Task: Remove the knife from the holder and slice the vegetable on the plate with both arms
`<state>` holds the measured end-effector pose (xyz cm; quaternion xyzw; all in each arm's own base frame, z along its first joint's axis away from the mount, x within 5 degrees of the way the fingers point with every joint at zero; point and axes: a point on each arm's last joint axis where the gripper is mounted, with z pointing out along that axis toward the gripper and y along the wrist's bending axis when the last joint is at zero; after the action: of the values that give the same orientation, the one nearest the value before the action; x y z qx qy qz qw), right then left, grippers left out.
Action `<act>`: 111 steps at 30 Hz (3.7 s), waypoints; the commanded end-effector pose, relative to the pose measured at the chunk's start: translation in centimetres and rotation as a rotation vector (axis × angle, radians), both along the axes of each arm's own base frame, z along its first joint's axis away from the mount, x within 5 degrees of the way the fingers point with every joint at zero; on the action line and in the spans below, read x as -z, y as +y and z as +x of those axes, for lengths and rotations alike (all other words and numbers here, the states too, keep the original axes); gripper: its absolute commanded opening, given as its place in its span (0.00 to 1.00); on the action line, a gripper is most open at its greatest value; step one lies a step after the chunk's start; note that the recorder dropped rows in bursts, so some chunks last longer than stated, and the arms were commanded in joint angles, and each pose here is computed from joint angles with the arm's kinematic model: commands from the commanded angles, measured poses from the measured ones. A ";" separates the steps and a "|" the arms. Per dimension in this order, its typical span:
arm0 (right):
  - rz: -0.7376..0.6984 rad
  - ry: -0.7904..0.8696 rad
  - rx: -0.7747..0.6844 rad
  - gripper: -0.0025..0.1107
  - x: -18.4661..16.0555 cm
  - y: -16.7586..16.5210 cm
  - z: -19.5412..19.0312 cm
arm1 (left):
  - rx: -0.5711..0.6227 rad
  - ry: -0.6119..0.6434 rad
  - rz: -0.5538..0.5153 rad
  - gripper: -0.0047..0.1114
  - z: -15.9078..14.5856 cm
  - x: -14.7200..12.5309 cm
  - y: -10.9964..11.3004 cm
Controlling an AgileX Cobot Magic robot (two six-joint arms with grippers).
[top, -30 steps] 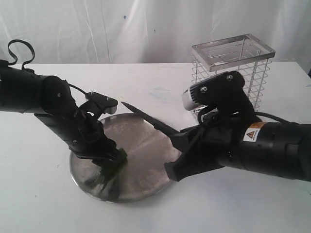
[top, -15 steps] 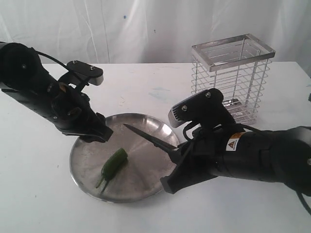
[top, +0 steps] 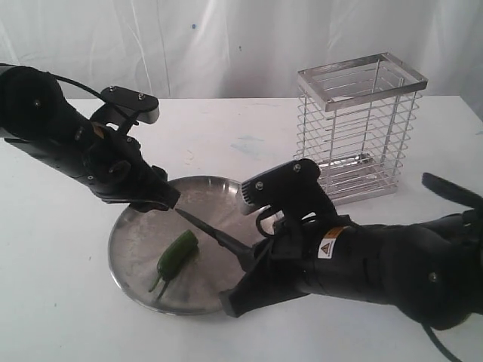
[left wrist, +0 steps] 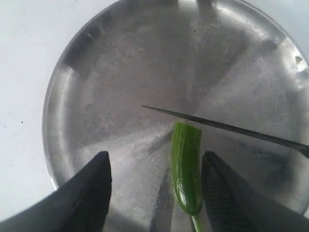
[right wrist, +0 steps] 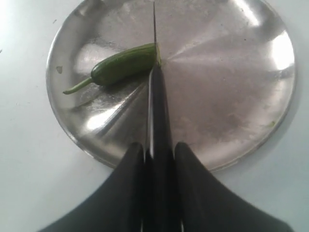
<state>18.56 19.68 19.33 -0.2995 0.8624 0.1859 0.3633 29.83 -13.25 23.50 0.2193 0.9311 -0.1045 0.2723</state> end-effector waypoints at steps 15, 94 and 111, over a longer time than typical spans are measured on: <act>0.033 0.043 0.060 0.02 2.1 1.2 -0.2 | -0.014 -0.019 -0.013 0.55 0.1 -0.5 0.1; -0.063 0.117 0.024 0.02 5.1 2.4 -0.1 | 0.083 0.056 -0.059 0.17 0.3 4.2 -4.6; -0.062 0.119 0.022 0.02 4.9 2.4 -0.2 | 0.086 0.048 -0.057 0.17 0.3 4.1 -4.6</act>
<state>18.32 21.96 14.02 -0.2859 0.8949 0.1703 0.2975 30.22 -17.64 19.15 0.2456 0.9252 -0.1454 0.2503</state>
